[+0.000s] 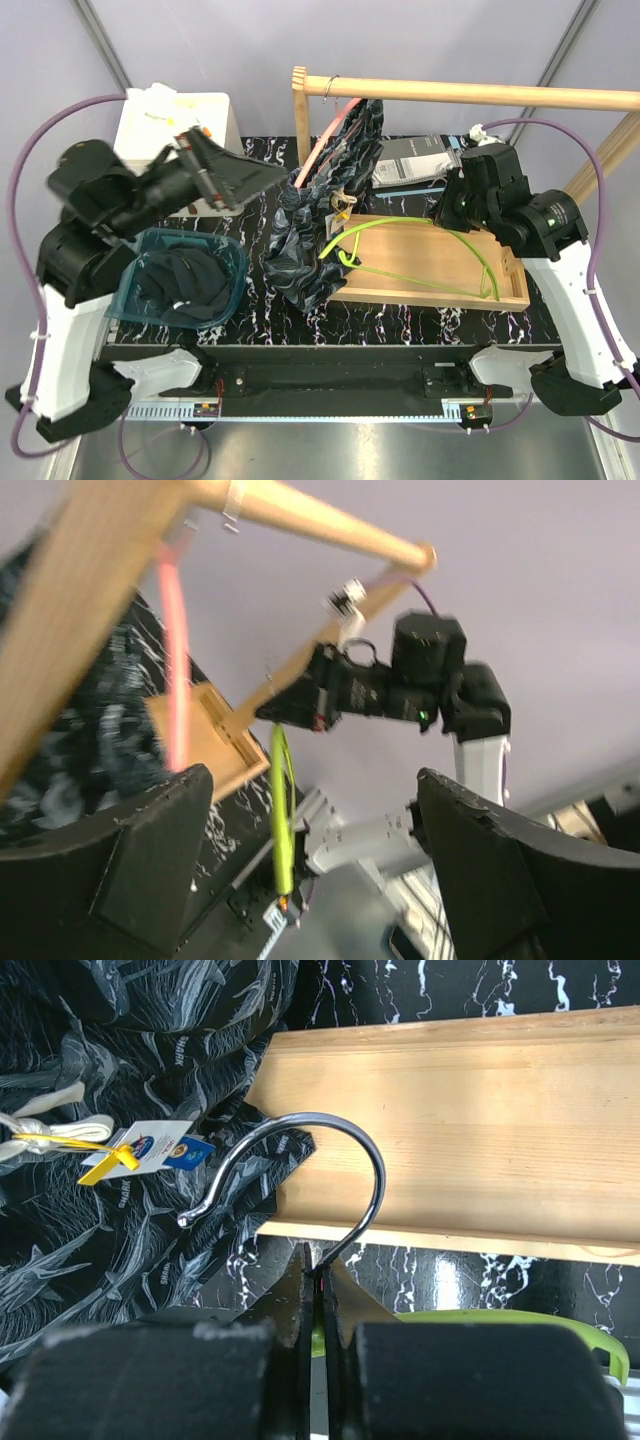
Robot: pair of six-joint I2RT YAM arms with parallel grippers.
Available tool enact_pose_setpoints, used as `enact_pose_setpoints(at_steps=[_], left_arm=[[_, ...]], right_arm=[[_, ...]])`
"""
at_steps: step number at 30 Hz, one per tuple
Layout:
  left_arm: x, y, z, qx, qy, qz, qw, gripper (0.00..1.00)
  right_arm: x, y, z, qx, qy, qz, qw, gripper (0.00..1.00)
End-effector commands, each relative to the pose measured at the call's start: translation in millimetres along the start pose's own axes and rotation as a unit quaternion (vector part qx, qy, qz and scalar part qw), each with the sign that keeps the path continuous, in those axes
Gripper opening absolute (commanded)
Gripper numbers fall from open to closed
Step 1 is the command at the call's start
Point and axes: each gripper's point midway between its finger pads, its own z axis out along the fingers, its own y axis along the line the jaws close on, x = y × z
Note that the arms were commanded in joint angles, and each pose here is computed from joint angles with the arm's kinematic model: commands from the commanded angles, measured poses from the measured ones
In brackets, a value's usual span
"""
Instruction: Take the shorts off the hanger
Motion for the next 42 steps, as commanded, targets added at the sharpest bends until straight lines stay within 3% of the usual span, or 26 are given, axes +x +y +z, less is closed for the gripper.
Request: enact_pose_setpoints(at_steps=[1,8,12,15,28,37,38,40,42], left_arm=[[-21.8,-20.4,15.1,-0.003,-0.063,0.072,0.995,0.85],[31.3,-53.8,76.2,0.025,0.010,0.150,0.988,0.85],[76.5,-37.6,102.7,-0.016,0.087,0.225,0.970,0.91],[104.1,-27.6,117.3,-0.025,0.125,0.242,0.962,0.94],[161.9,-11.6,144.0,-0.013,0.214,0.240,0.947,0.98],[202.1,-34.7,144.3,0.064,0.283,0.178,0.940,0.92],[203.7,-35.9,144.9,0.066,0.285,0.172,0.941,0.91],[206.9,-35.4,147.2,0.066,0.289,0.169,0.940,0.78],[205.9,-32.0,149.7,0.054,0.284,0.165,0.943,0.56]], right_arm=[[-18.7,-2.3,-13.3,0.004,-0.038,0.004,0.999,0.00],[-18.8,-13.4,-21.1,0.025,-0.046,0.007,0.999,0.00],[-25.4,-23.0,-35.0,0.038,-0.072,0.012,0.997,0.00],[-27.8,-29.2,-43.2,0.046,-0.083,0.006,0.995,0.00],[-30.5,-37.5,-75.2,0.022,-0.124,-0.016,0.992,0.00],[-38.1,-32.2,-83.3,0.003,-0.142,-0.028,0.989,0.00],[-39.7,-29.6,-83.9,-0.003,-0.143,-0.033,0.989,0.00],[-41.8,-27.0,-86.5,-0.011,-0.147,-0.036,0.988,0.00],[-44.1,-22.6,-90.9,-0.024,-0.151,-0.038,0.988,0.00]])
